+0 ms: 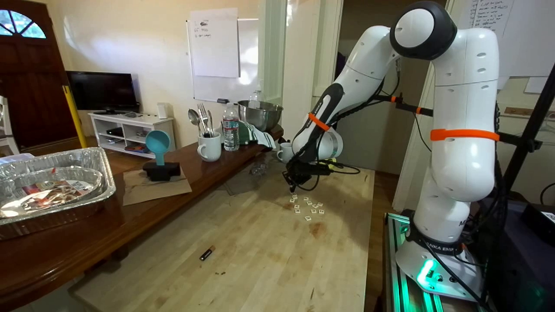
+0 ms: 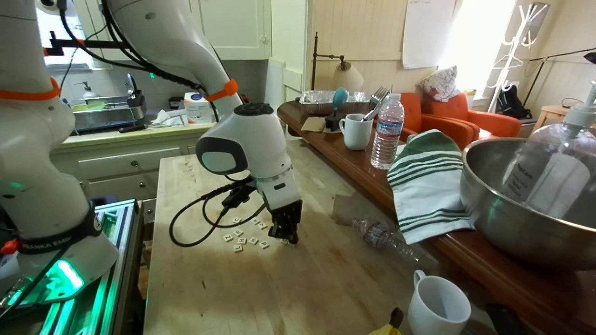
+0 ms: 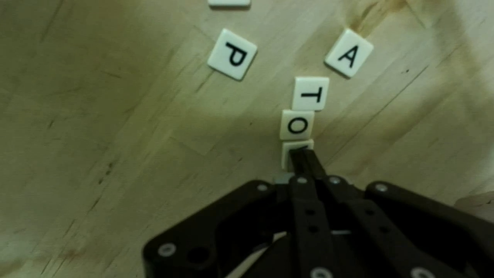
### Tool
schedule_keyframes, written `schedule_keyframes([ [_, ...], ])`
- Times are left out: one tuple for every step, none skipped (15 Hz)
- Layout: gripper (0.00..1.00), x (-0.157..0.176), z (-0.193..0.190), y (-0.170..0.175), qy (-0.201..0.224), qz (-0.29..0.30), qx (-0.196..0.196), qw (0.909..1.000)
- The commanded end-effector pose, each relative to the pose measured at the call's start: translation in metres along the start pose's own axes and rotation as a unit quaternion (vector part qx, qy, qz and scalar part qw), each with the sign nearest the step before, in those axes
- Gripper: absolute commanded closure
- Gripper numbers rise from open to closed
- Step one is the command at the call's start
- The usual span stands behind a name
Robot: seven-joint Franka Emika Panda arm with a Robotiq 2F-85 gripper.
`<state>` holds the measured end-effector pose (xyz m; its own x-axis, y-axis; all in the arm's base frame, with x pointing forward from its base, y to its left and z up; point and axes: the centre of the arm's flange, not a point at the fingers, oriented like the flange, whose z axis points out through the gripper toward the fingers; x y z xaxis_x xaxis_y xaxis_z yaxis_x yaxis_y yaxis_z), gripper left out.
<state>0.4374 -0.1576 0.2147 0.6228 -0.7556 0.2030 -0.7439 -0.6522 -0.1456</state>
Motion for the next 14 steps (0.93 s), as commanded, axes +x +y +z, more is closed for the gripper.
schedule_keyframes([
  [1.0,-0.017,-0.008,0.004,0.046,-0.006,0.007,0.9989],
  [1.0,-0.019,-0.01,0.004,0.061,-0.009,0.011,0.998],
  [1.0,-0.02,-0.012,0.004,0.072,-0.011,0.015,0.9972],
  [1.0,-0.022,-0.013,0.004,0.079,-0.012,0.016,0.9967],
  [1.0,-0.023,-0.014,0.004,0.081,-0.015,0.017,0.9965],
  [1.0,-0.025,-0.014,0.003,0.074,-0.02,0.017,0.9969],
  [1.0,-0.028,-0.014,0.002,0.063,-0.024,0.016,0.9976],
  [1.0,-0.03,-0.014,0.001,0.051,-0.03,0.018,0.9981],
  [1.0,-0.032,-0.015,-0.001,0.045,-0.035,0.018,0.9982],
  [1.0,-0.036,-0.016,-0.003,0.042,-0.04,0.018,0.9981],
  [1.0,-0.039,-0.017,-0.005,0.038,-0.044,0.019,0.9981],
  [1.0,-0.042,-0.018,-0.007,0.035,-0.048,0.019,0.998],
  [1.0,-0.045,-0.018,-0.008,0.028,-0.053,0.015,0.9981],
  [1.0,-0.047,-0.017,-0.009,0.02,-0.057,0.013,0.9981],
])
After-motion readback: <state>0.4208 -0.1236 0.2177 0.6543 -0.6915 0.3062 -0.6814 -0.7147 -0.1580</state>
